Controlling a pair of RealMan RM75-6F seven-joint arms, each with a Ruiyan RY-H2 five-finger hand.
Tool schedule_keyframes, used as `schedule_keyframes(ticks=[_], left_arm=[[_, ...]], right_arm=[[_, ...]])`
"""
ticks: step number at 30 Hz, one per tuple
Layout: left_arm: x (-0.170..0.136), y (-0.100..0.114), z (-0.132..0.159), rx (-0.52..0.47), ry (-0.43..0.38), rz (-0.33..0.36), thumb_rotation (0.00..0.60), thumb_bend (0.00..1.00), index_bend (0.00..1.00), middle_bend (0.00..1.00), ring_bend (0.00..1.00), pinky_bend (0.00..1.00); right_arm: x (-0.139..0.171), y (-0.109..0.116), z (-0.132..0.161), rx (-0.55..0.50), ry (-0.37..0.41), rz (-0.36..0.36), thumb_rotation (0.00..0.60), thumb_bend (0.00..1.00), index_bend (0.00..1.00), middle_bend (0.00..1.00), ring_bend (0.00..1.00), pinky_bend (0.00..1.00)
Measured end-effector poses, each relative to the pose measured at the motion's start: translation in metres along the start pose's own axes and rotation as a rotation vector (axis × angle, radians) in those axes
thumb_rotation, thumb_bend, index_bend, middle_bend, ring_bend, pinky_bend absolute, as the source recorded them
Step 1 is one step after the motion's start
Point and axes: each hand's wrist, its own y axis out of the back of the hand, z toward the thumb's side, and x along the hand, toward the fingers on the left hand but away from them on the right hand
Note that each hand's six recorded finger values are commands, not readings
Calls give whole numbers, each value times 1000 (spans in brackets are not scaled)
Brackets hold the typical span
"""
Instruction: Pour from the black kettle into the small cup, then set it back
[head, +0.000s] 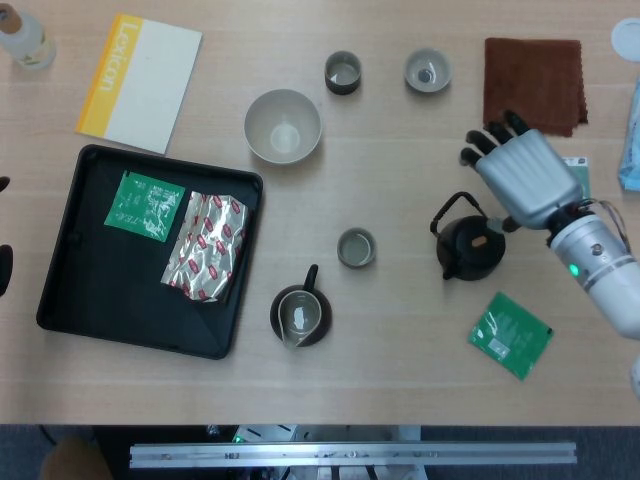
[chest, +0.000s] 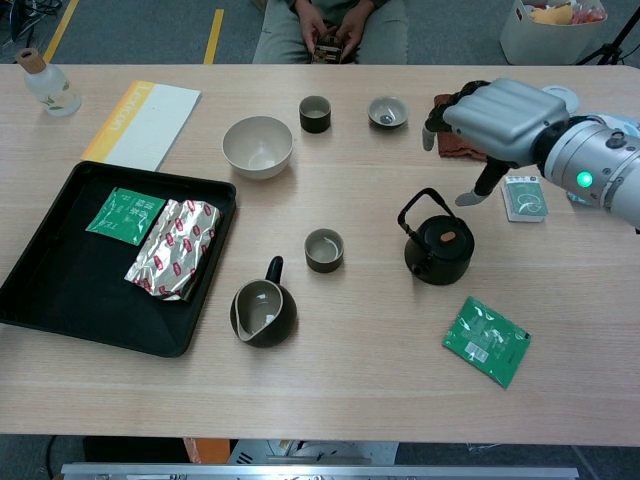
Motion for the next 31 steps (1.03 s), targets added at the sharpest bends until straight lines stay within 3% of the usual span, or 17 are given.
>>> schedule_keyframes(ticks=[4, 9, 14, 23, 31], left_arm=[[1, -1, -1, -14, 1, -6, 600, 432, 153, 238, 191, 171], [3, -1, -3, -22, 11, -12, 600, 432, 153, 238, 191, 171], [3, -1, -1, -30, 10, -7, 600, 432, 154, 239, 191, 171], [-4, 3, 5, -35, 1, 25, 600, 432, 154, 239, 191, 171], [-10, 1, 6, -23, 9, 17, 600, 432, 154, 239, 191, 171]], right_arm=[[15, 7, -18, -42, -52, -77, 594, 213, 328, 304, 216, 140], [45, 11, -45, -89, -133, -212, 600, 273, 425, 383, 314, 233], [85, 1, -70, -151, -224, -314, 600, 289, 449, 418, 360, 254], [142, -22, -98, -209, -353, -353, 600, 288, 449, 423, 362, 254], [161, -28, -106, -212, -388, -347, 600, 289, 450, 423, 362, 254]])
